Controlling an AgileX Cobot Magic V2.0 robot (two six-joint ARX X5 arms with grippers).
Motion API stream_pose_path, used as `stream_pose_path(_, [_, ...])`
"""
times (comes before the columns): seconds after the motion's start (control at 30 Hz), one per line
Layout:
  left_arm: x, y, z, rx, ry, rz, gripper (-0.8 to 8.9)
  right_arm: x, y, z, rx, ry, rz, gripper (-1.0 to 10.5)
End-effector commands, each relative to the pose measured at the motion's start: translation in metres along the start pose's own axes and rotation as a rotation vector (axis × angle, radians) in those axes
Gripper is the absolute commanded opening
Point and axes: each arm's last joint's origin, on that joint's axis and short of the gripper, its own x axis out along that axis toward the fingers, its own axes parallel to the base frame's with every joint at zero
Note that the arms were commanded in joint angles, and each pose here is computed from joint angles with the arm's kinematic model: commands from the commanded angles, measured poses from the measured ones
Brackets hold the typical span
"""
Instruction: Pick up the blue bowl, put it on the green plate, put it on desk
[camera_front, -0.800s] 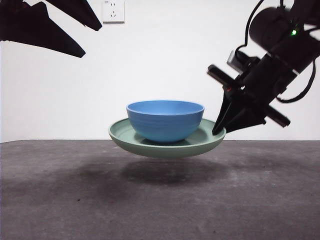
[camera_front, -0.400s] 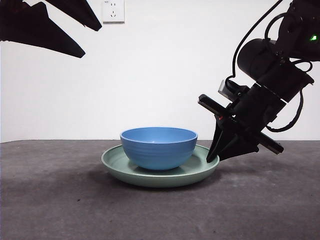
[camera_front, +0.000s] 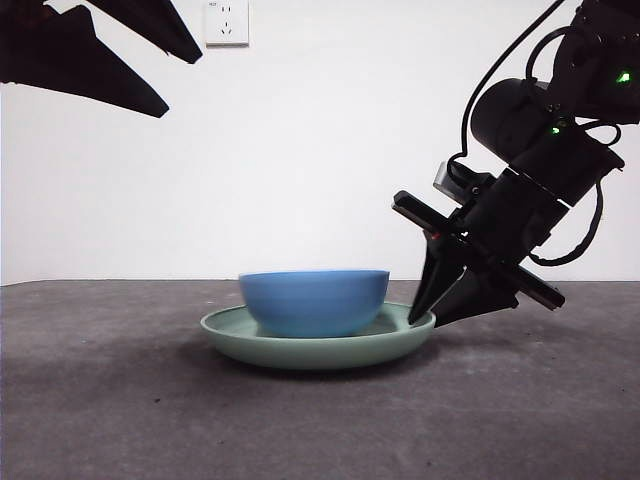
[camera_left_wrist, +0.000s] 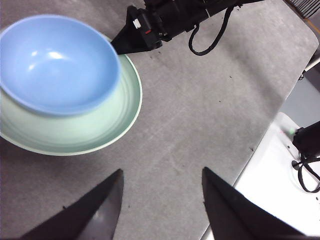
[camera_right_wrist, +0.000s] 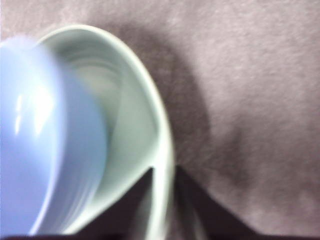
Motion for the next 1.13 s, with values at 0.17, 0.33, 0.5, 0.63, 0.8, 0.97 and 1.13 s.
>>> stream_pose_path(0.17, [0.000,-0.002,0.003,0.014,-0.006,-0.011,2.48,0.004,0.003,0.001,0.006,0.011,0.003,1.5])
stream_pose_path(0.33, [0.000,-0.002,0.003,0.014,-0.006,-0.011,2.48,-0.005,0.007,0.002,0.005,0.001,-0.014,2.4])
stream_pose_path(0.5, [0.000,-0.002,0.003,0.014,-0.007,-0.011,2.48,-0.028,0.018,0.003,-0.018,-0.032,-0.047,2.5])
stream_pose_path(0.63, [0.000,-0.002,0.003,0.014,-0.007,-0.011,2.48,-0.059,0.032,0.003,-0.077,-0.075,-0.047,2.5])
stream_pose_path(0.8, [0.000,-0.002,0.003,0.015,-0.007,-0.011,2.49,-0.104,0.052,-0.004,-0.167,-0.122,-0.028,2.5])
stream_pose_path(0.97, [0.000,-0.002,0.003,0.015,-0.008,-0.011,2.48,-0.151,0.070,-0.024,-0.282,-0.146,-0.012,2.5])
stream_pose_path(1.13, [0.000,-0.002,0.003,0.015,-0.007,-0.011,2.48,-0.187,0.081,-0.052,-0.375,-0.118,-0.002,2.5])
